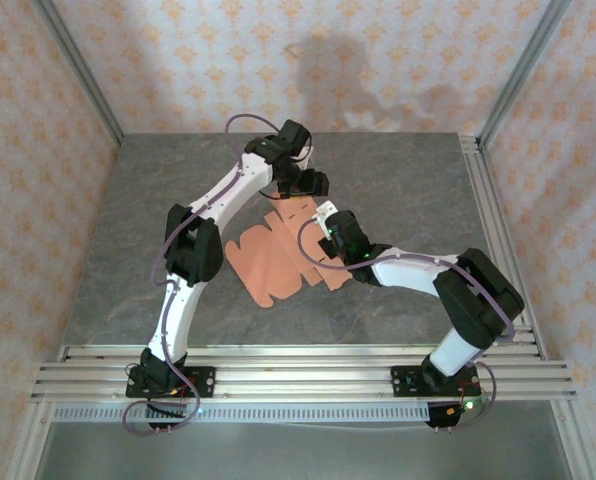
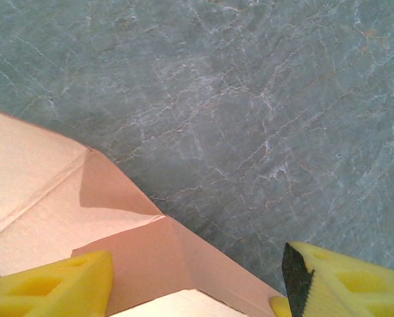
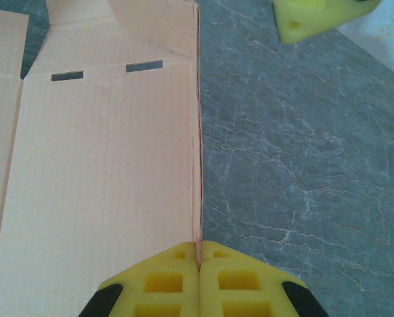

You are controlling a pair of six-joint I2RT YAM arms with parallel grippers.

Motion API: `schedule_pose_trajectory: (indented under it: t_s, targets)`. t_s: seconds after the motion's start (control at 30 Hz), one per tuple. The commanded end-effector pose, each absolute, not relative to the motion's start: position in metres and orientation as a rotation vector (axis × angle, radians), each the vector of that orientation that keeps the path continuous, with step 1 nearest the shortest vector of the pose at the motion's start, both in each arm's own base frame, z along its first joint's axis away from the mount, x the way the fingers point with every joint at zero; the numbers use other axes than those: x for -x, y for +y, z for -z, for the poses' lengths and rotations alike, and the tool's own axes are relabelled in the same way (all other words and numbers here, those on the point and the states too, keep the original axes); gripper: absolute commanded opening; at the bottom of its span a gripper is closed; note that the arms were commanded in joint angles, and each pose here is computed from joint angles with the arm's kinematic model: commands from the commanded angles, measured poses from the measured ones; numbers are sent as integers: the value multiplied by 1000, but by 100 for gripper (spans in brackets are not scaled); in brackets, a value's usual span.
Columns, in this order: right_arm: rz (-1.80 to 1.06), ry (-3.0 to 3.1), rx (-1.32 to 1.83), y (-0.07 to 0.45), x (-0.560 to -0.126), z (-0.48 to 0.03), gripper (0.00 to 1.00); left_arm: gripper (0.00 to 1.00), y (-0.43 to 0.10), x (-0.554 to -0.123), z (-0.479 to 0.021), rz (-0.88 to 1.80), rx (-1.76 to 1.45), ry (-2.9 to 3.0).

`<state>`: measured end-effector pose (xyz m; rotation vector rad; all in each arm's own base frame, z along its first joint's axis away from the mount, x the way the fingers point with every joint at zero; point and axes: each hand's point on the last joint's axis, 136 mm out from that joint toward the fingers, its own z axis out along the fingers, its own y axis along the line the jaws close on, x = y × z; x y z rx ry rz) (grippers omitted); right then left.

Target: Fold the paper box

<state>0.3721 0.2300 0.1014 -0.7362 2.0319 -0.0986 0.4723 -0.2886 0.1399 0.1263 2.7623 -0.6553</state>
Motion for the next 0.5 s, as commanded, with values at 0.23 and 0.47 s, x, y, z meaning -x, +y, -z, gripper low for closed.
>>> schedule_pose_trajectory:
  t_s: [0.23, 0.47]
  targets:
    - [151, 1998, 712, 229, -380, -107, 0, 58, -312, -456, -148, 761, -122, 2770]
    - [141, 1995, 720, 232, -381, -107, 0, 45, -318, -454, -143, 800, -91, 2776]
